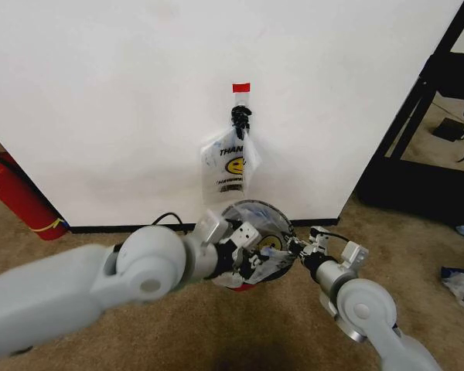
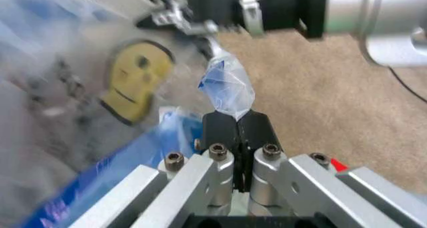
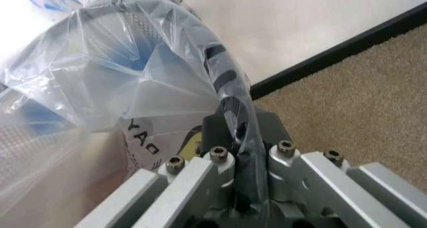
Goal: Pick up the garbage bag from the wall and place it over the trash bin.
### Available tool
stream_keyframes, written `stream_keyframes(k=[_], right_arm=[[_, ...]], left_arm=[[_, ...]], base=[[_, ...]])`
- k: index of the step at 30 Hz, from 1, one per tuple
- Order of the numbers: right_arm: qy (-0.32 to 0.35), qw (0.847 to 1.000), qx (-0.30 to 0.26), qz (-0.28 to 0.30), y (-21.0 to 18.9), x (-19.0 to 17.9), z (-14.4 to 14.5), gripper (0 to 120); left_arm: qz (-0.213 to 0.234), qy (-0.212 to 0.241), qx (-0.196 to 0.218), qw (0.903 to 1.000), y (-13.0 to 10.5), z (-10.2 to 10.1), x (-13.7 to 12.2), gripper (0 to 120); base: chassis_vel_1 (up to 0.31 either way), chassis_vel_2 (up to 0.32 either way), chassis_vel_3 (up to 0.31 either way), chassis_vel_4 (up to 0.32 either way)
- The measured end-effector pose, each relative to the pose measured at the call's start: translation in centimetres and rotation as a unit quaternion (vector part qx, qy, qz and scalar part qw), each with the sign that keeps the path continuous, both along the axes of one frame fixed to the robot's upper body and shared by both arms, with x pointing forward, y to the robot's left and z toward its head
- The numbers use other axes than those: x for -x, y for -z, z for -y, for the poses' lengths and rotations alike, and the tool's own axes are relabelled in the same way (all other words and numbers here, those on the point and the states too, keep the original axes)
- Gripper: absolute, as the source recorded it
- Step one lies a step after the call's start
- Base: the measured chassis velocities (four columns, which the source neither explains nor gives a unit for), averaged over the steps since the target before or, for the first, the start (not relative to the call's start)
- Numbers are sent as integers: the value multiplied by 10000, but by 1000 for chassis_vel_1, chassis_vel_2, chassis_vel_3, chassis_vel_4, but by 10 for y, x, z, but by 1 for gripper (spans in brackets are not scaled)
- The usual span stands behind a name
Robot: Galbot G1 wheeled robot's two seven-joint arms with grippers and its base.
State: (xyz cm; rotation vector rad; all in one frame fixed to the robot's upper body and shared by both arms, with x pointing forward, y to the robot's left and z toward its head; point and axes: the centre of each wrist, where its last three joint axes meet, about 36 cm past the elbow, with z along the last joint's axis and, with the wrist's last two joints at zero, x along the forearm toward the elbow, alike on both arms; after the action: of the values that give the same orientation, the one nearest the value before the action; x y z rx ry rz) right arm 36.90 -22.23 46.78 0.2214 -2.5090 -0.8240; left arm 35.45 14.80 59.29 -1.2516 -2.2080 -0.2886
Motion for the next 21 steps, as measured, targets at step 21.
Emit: stream_keyframes(k=[21], right_arm=[[429, 9985, -197, -286, -2, 0, 8, 0]], left_arm=[[23, -313, 311, 9990, 89, 10, 29, 0]], base=[[0, 0, 0, 0]])
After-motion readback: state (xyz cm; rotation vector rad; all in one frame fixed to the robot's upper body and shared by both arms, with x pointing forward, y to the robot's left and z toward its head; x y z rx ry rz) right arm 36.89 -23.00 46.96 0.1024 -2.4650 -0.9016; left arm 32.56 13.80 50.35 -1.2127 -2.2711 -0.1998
